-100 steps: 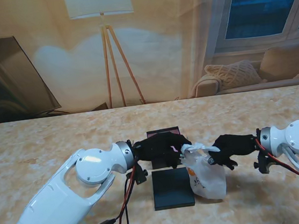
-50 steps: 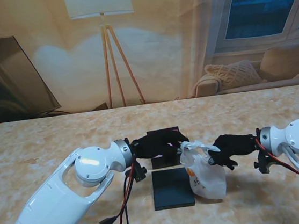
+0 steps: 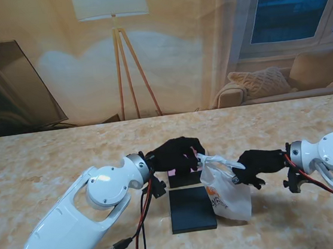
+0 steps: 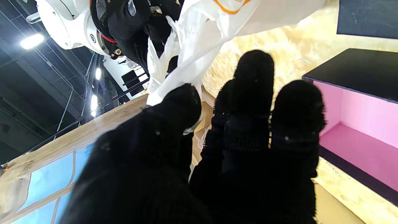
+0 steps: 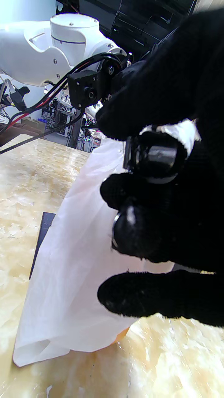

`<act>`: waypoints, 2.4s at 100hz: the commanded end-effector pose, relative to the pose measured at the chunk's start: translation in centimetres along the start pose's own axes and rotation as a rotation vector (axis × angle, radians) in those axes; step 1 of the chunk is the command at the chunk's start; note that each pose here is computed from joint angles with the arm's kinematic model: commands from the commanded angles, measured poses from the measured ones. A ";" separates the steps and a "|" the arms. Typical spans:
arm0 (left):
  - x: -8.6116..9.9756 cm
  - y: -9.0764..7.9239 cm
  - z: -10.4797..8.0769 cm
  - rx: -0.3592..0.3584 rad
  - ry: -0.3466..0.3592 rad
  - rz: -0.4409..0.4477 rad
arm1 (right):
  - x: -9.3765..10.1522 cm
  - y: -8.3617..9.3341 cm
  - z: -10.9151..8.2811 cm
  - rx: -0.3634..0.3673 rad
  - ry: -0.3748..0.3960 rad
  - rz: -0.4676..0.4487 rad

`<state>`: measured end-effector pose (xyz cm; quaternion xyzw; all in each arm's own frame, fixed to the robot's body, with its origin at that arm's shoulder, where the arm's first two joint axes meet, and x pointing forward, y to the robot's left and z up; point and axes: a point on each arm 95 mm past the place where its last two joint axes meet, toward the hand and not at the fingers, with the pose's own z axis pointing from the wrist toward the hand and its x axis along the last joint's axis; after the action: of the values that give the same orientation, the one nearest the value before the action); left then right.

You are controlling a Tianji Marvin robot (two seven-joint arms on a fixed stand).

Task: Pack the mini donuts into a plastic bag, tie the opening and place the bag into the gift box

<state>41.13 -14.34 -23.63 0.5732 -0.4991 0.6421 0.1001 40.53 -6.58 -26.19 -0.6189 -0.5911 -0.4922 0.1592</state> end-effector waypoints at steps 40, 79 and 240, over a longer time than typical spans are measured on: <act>-1.7 0.1 -0.1 -0.030 -0.019 -0.004 | -1.0 -0.4 -0.4 -0.046 -0.040 0.024; -3.9 1.4 -0.6 -0.078 -0.049 -0.041 | -1.6 -0.1 0.0 -0.104 -0.064 0.076; -7.0 4.1 -1.0 -0.346 -0.116 -0.046 | -3.5 0.0 -0.8 -0.200 -0.227 0.176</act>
<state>39.86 -12.80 -31.06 0.5893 -0.5874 0.5245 0.1805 41.15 -9.13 -28.19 -0.7268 -0.4976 -0.4679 0.0726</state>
